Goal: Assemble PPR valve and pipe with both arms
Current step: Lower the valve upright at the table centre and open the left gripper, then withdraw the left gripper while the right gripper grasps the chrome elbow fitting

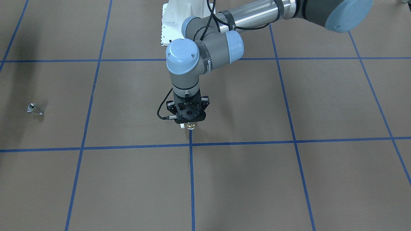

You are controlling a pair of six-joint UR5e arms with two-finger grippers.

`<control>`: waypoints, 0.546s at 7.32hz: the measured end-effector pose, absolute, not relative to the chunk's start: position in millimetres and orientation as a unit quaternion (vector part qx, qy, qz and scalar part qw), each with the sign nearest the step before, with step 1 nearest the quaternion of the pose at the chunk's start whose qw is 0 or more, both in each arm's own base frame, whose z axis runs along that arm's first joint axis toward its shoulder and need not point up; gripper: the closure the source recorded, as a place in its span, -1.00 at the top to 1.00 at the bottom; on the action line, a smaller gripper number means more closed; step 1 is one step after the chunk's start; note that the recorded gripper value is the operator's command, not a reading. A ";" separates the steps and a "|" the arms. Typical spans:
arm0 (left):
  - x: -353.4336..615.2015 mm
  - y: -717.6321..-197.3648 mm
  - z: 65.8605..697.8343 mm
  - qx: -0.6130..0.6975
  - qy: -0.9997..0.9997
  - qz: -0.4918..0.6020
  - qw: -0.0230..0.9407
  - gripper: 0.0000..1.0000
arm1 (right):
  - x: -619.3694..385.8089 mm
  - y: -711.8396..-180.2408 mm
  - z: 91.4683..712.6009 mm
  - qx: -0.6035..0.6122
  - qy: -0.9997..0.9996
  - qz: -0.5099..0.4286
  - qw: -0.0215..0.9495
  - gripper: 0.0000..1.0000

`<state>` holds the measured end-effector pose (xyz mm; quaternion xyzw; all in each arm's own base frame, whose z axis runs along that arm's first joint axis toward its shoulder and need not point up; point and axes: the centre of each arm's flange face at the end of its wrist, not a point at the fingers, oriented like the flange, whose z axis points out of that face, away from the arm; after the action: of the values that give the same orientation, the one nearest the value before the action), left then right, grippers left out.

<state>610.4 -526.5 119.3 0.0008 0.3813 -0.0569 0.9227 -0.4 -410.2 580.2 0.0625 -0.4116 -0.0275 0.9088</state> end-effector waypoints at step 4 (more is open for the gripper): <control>596.6 -522.0 110.8 -0.006 0.399 -0.050 0.916 1.00 | -15.2 -411.6 578.9 0.050 -0.413 -0.028 0.909 0.98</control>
<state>596.6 -522.0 110.8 -0.0061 0.3986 -0.0504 0.9157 -15.2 -411.6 578.9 0.0500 -0.4127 -0.0284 0.9091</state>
